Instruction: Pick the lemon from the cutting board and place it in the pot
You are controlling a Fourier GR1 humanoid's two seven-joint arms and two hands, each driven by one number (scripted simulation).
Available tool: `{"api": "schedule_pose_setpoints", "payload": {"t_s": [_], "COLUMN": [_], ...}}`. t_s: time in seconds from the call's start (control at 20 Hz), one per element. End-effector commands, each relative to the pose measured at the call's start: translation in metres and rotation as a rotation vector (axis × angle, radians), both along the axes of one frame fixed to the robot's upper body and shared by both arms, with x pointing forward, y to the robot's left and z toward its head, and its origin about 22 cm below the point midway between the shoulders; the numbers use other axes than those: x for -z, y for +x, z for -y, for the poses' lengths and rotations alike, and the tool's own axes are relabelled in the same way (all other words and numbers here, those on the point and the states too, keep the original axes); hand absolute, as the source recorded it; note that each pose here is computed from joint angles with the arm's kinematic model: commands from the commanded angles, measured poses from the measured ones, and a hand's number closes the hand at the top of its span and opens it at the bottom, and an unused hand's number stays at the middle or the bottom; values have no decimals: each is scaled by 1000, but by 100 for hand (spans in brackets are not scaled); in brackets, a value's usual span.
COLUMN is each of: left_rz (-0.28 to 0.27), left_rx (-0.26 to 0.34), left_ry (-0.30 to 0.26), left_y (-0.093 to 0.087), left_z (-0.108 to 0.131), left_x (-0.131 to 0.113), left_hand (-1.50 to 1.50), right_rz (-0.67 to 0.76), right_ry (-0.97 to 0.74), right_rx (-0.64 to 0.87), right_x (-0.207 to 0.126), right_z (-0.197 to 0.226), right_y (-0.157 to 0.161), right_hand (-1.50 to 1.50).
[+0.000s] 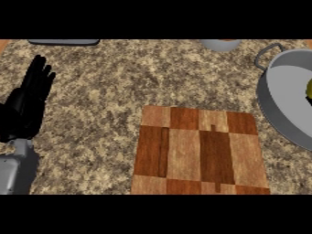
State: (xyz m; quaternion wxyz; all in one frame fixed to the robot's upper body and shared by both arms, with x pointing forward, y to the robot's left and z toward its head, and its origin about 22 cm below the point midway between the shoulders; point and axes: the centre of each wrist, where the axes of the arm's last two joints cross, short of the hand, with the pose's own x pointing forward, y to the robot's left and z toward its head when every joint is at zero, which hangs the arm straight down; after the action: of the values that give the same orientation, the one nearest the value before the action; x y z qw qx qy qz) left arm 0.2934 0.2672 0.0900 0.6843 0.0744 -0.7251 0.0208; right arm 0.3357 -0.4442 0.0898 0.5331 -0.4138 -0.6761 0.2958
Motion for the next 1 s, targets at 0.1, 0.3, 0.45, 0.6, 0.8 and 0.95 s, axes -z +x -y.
{"api": "schedule_pose_setpoints", "payload": {"t_s": [0.1,0.3,0.45,0.6,0.8,0.95], "left_rz": [-8,8,-3,9,-1,11], "left_rx": [6,-5,-16,-15,-18,27], "left_ry": [10,7,1,-5,10,0], "left_y": [-6,7,-3,3,0,-10], "left_z": [-4,-2,-10,2,-20,12], "left_x": [13,5,-7,12,13,6], "left_hand": [0,0,0,0,0,0], "right_rz": [-162,-140,-46,-1,15,36], "right_ry": [143,321,514,641,751,755], "right_rx": [-93,-215,-252,-260,-232,-177], "right_x": [21,34,31,19,8,-4], "right_z": [5,-3,-2,12,47,74], "right_y": [17,21,24,26,8,-10], "right_hand": [-150,-150,-150,-150,-150,-150]}}
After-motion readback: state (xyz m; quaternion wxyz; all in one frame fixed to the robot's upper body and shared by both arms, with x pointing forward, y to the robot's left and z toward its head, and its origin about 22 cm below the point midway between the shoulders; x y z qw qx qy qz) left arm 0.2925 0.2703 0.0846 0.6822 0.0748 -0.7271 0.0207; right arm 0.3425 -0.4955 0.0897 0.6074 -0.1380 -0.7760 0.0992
